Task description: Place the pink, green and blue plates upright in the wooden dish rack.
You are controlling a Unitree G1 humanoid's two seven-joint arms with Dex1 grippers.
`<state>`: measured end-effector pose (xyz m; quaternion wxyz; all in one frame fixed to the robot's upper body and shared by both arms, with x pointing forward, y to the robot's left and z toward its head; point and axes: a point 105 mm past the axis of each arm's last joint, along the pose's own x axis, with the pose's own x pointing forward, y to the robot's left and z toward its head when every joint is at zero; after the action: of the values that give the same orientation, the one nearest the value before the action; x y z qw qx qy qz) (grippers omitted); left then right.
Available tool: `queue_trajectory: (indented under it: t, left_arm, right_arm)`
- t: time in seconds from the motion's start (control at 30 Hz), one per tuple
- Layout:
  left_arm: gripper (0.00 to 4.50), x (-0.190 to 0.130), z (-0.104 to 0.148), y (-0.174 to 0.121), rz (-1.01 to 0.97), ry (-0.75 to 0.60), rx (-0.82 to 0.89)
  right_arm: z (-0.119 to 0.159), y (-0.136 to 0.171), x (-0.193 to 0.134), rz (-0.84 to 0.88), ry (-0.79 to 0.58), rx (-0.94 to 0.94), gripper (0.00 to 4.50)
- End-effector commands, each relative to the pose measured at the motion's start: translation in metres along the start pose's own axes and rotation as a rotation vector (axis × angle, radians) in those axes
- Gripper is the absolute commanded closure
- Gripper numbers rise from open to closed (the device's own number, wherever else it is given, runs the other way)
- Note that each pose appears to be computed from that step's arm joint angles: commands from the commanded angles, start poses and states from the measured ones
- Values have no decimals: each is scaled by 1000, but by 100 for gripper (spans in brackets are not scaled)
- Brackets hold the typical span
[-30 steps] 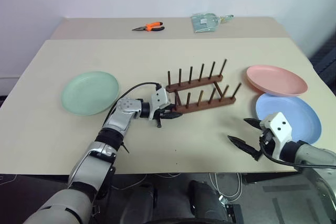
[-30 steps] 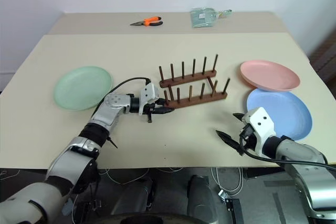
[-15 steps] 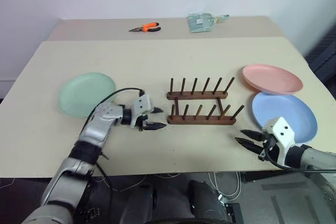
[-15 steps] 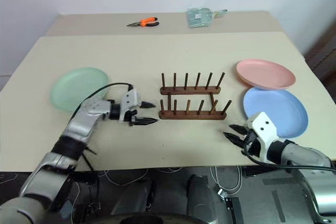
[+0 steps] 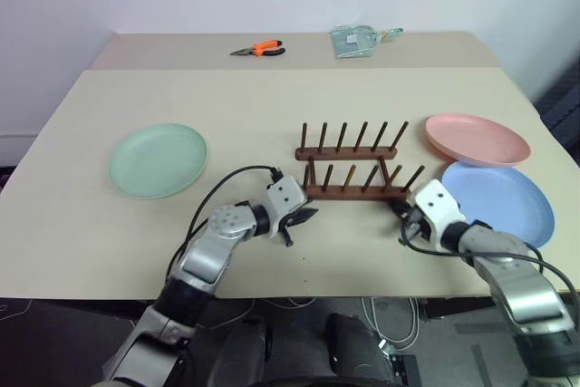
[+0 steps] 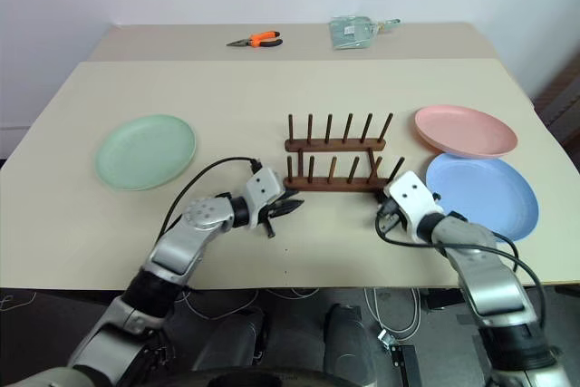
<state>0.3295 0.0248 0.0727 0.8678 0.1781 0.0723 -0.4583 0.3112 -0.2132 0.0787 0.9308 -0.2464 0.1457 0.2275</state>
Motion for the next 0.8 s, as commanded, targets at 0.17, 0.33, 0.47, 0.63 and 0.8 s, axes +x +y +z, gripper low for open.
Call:
queue_trajectory:
  t: [0.17,0.33,0.47,0.63,0.8]
  left_arm:
    - [342,6,-17,42,193,73,-66]
    - [347,2,-13,43,174,45,-46]
    - [347,-11,10,23,31,-72,-7]
    - [347,-30,39,-7,-153,-198,-17]
    - [347,-33,60,-20,-231,-265,-31]
  right_arm:
    - [5,-23,23,-131,-22,-9,450]
    - [24,-35,17,-126,-92,-21,367]
    - [65,-54,-17,-103,-182,-178,172]
    - [67,-90,-49,-134,-56,-395,25]
    - [33,-135,-51,-242,118,-511,25]
